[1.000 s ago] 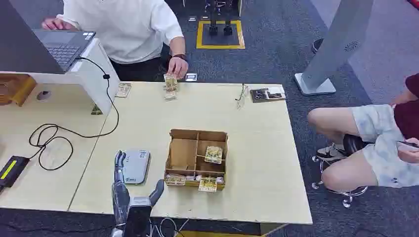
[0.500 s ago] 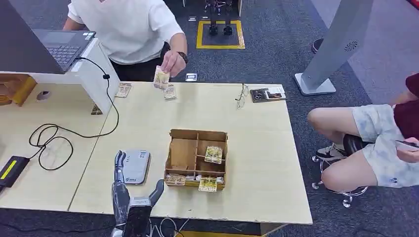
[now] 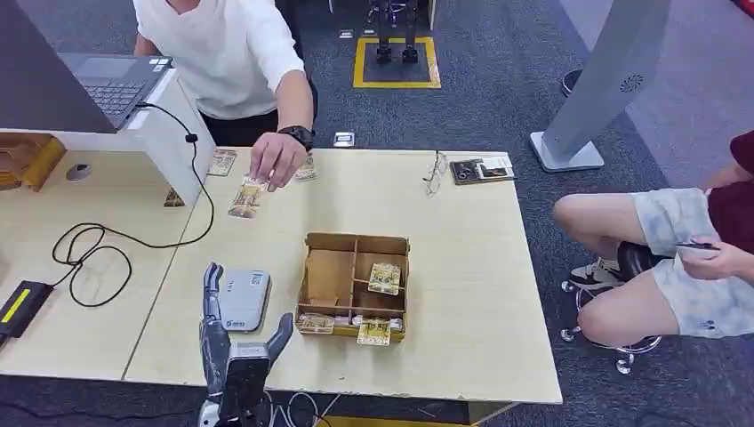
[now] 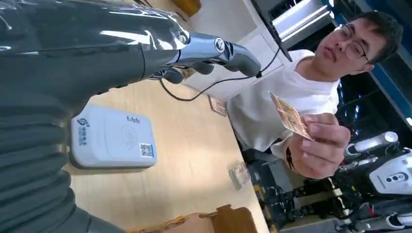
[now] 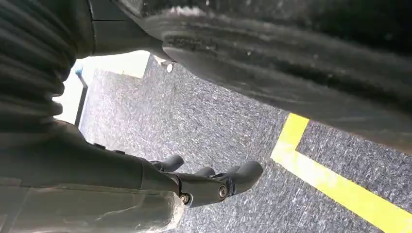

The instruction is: Pass the card to the sensor for recognition and then transmit it.

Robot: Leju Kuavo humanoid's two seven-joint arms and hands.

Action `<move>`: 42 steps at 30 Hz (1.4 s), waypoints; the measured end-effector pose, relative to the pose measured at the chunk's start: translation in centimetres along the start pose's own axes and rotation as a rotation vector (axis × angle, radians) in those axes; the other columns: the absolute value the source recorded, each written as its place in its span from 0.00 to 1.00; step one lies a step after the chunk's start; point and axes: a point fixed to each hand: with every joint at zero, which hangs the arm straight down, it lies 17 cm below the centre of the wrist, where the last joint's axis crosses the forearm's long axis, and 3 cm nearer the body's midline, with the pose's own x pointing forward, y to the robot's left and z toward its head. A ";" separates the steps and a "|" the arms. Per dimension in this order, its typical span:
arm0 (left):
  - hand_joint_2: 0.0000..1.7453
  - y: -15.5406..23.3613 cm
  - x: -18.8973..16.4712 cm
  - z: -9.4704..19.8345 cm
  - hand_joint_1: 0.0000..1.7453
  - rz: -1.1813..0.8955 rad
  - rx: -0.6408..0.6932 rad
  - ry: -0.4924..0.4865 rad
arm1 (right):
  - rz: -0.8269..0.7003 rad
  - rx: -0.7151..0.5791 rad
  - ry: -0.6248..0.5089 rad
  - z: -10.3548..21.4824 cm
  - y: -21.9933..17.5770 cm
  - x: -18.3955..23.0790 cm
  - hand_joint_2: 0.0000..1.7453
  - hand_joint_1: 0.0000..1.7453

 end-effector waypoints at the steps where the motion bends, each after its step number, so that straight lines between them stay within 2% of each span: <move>1: 1.00 -0.1 0.1 -0.3 0.00 -0.009 -0.002 -0.006 | 0.006 -0.001 -0.001 0.0 0.0 0.0 1.00 0.00; 6: 1.00 0.6 2.1 -2.8 0.00 -0.183 0.028 -0.154 | 0.031 -0.002 0.003 0.0 -0.1 0.0 1.00 0.00; 13: 1.00 4.3 1.5 -6.4 0.00 -0.358 0.117 -0.211 | 0.058 0.004 -0.001 -0.1 -0.3 0.1 1.00 0.00; 14: 0.00 4.8 1.4 -6.9 0.00 -0.379 0.129 -0.215 | 0.064 0.005 -0.002 -0.1 -0.3 0.1 1.00 0.00; 19: 0.00 6.7 1.5 -8.6 0.00 -0.464 0.174 -0.234 | 0.084 0.010 -0.006 -0.1 -0.4 0.1 1.00 0.00; 20: 1.00 7.1 1.5 -8.9 0.00 -0.478 0.183 -0.237 | 0.087 0.010 -0.007 -0.1 -0.5 0.2 1.00 0.00; 42: 1.00 8.6 1.2 -9.4 0.00 -0.474 0.224 -0.219 | 0.093 0.008 -0.003 -0.2 -0.7 0.2 1.00 0.00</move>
